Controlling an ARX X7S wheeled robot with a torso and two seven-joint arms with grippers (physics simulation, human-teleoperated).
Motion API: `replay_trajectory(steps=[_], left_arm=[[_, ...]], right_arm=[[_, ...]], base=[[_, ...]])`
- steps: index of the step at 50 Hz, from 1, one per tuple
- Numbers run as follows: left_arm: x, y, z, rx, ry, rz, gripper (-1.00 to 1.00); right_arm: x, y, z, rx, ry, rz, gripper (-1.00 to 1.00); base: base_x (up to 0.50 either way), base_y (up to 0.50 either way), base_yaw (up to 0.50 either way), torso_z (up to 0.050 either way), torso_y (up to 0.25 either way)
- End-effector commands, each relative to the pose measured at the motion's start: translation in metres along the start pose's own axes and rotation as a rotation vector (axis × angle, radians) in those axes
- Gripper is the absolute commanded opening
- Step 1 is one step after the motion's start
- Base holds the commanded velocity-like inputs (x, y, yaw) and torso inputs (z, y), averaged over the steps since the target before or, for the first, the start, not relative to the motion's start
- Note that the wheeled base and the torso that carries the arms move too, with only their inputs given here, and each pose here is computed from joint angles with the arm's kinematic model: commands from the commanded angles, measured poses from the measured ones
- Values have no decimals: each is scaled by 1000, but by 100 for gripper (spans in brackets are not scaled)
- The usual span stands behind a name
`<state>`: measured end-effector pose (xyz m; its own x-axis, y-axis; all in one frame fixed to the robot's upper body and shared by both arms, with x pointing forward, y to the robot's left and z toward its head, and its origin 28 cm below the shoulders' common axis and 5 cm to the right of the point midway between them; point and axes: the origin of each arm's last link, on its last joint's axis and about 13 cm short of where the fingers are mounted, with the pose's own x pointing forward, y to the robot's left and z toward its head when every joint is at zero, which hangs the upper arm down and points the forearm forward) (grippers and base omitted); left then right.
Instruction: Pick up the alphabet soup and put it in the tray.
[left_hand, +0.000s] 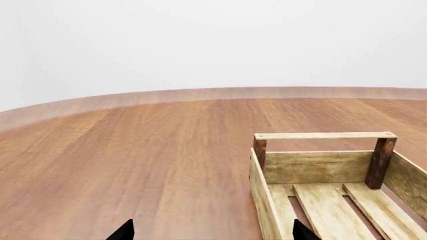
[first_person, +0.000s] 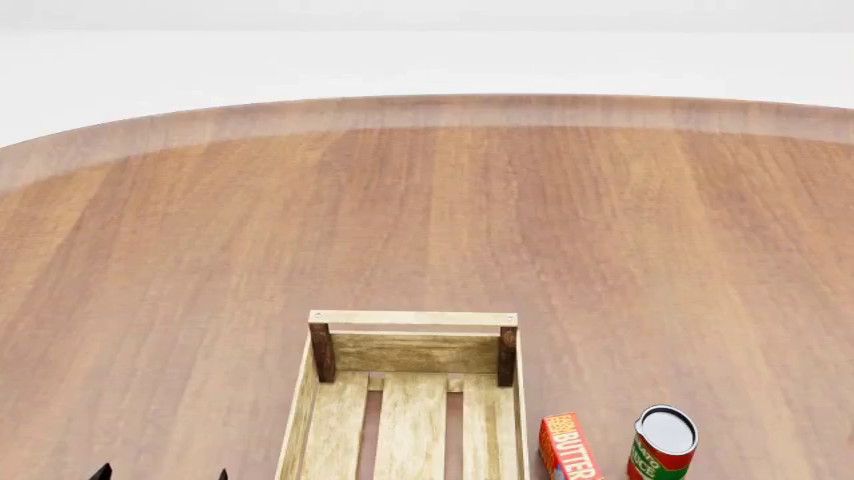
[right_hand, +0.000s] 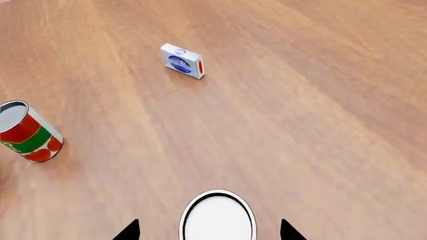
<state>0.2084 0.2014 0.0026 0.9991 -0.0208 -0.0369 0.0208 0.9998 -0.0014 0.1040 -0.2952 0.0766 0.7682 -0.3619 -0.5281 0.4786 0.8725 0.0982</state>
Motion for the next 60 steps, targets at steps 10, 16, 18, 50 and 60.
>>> replay_trajectory(steps=[10,16,18,50,60], left_arm=[[0,0,1,-1,0,0,100],[0,0,0,0,0,1,100],[0,0,0,0,0,1,100],[1,-1,-3,8,10,-2,100],[0,-1,-3,11,11,-3,100]], right_arm=[[8,1,-9,-4,50,-4,100],[12,1,-10,-1,58,-8,100],[13,2,-10,1,58,-7,100],[37,5,-16,8,90,-17,100],[43,7,-20,8,95,-12,100]], base=[[0,0,0,0,0],[0,0,0,0,0],[0,0,0,0,0],[0,0,0,0,0],[0,0,0,0,0]])
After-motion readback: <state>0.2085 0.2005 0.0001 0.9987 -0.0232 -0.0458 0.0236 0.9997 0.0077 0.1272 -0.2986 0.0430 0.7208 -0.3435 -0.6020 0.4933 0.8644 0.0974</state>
